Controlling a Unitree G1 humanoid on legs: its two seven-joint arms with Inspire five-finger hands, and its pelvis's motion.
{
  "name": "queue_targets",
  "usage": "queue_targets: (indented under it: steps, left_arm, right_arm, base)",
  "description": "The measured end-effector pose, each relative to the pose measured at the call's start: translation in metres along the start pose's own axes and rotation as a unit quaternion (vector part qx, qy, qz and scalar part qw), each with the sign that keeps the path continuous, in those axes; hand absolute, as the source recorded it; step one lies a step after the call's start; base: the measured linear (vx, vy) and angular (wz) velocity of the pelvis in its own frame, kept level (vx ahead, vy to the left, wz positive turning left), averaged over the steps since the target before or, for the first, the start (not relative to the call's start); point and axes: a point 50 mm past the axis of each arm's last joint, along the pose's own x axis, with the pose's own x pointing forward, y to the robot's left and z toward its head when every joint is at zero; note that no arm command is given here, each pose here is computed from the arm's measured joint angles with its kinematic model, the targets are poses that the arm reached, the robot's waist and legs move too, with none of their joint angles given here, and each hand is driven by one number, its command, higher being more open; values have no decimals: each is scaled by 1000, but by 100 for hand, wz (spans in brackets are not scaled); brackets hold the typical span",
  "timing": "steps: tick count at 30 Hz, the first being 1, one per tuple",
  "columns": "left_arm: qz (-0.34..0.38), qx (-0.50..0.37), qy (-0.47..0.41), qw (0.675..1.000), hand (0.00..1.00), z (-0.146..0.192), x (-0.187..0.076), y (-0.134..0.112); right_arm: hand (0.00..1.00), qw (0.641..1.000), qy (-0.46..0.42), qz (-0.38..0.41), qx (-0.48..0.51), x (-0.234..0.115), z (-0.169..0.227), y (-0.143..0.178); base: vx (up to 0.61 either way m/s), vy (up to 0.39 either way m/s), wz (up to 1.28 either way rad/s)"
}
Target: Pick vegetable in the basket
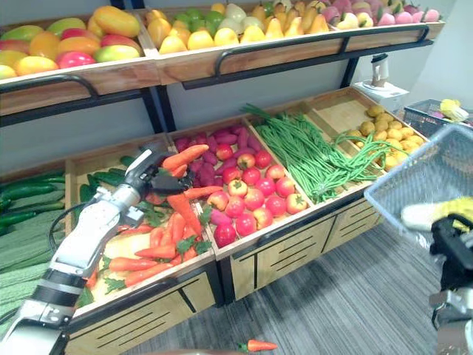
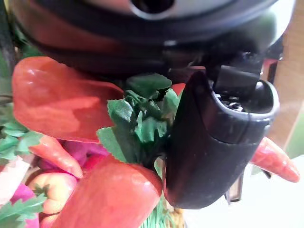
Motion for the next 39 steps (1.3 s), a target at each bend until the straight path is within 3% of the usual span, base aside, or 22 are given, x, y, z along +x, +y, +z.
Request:
queue_targets:
  steps: [6,22,25,30,39]
  left_arm:
    - [9,-2,-31,999,0,12,4,3]
    - [-14,-30,-126,991,0,48,8,-4]
    - [-43,-27,-168,984,0,66,5,-20]
    - [-30,-41,-227,973,0,90,-3,-31]
    - [-37,-4,-261,965,0,104,-17,-31]
  right_arm:
    - [0,993,-29,105,-39,7,21,30]
    - [0,949,101,297,-36,-7,-17,103]
    - [0,933,95,345,-35,-14,-13,120]
    - [0,868,72,490,-14,-25,-4,185]
    - [0,800,141,583,14,-68,-18,226]
  base:
    - [44,-55,-15]
    - [48,-47,1]
    - [61,-51,-13]
    - [69,-82,-103]
    - [-45,57,-28]
